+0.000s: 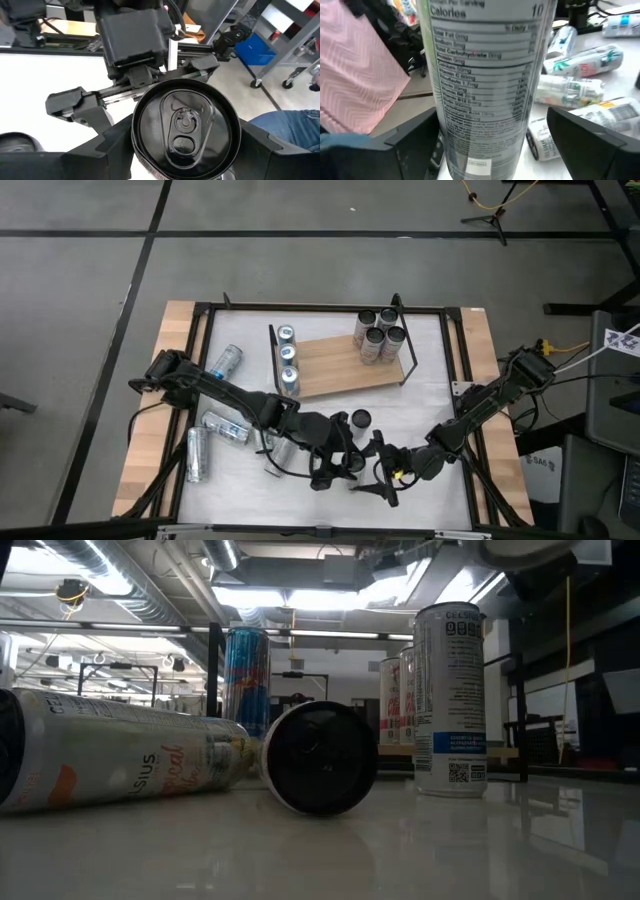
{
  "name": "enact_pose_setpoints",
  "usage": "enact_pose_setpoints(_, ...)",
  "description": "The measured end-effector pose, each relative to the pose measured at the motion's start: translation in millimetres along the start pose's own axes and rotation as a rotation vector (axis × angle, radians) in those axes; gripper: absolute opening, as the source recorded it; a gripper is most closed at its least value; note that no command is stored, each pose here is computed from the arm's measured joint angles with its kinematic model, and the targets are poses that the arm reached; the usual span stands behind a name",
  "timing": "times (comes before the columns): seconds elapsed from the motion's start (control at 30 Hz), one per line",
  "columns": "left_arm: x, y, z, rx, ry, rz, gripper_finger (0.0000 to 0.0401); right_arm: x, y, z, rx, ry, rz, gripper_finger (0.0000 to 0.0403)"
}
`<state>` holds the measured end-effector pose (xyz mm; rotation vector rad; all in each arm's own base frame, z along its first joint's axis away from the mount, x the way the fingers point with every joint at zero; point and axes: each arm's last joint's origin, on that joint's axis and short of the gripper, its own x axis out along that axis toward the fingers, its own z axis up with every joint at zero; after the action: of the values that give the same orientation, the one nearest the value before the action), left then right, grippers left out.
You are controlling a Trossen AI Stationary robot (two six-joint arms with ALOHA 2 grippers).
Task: Place canned beverage on shelf
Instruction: Put the white-yellow soda can on the shelf
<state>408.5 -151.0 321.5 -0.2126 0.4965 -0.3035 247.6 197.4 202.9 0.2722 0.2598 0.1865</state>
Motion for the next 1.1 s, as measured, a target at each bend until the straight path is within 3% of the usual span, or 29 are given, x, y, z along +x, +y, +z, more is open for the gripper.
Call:
enact_pose_setpoints(0.53, -26.4, 26.6, 50.9, -0.015, -0.081, 0.02, 0.0247, -2.5, -10.7, -23.1, 0.011, 0.229, -0.071, 0.0358)
enact_pose_setpoints(0.73, -49.3, 43.8, 72.8, -0.039, -0.115, 0.046, 0.0247, -3.9, -11.6, -28.0, 0.003, 0.306, -0.035, 0.0358)
enact_pose_setpoints(1.1, -86.0, 101.3, 98.1, -0.046, -0.142, 0.194, 0.0247, -7.6, -17.7, -37.0, -0.054, 0.411, -0.081, 0.0358)
